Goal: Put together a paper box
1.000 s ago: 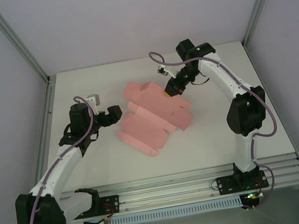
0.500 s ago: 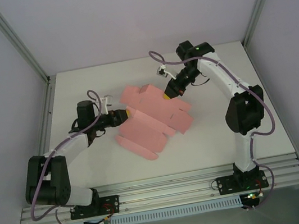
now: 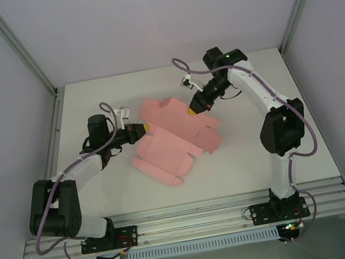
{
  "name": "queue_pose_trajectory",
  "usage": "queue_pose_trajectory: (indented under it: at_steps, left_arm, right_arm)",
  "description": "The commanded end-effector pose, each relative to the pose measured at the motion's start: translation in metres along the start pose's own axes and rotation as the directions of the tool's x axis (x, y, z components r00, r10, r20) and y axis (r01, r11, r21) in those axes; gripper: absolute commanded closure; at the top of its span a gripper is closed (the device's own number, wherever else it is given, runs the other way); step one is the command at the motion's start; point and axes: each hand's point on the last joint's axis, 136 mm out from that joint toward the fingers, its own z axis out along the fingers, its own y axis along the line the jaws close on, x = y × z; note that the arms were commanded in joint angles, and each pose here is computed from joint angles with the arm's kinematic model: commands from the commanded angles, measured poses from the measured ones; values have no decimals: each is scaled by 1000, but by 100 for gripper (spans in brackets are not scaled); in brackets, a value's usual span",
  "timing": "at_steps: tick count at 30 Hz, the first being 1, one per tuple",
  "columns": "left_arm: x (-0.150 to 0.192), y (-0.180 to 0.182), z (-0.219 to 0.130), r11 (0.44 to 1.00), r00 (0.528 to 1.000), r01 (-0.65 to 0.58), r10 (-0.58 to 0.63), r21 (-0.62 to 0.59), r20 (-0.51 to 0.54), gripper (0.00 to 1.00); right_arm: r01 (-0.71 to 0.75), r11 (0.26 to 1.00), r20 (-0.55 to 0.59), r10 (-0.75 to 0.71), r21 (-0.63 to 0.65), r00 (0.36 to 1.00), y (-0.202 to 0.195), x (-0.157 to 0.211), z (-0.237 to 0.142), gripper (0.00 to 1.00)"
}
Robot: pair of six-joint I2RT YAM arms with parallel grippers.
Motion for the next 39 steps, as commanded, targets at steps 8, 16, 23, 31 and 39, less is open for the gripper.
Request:
queue_pose_trajectory:
  at_steps: [8,16,23,31,39]
  left_arm:
    - [21,-23,15,788,873,-488,427,-376,-237,100]
    - [48,-42,56,420,599,-796,646,-436,-472,100]
    - [60,-36,92,287,537,-833,626,-473,-566,100]
    - [61,-50,84,411,630,-769,620,-490,-469,68]
    - [56,-66,51,673,801,-597,527,-437,-283,20]
  right_arm:
    - [-120,993,9,120,-10,993,-7,-2,4,100]
    - [-145,989,27,145,20,989,-6,-4,2,100]
    - [-151,987,18,150,64,989,-10,2,5,100]
    - [-90,984,-10,92,153,996,-22,9,2,100]
    - [67,953,-97,-40,296,995,-54,17,8,100]
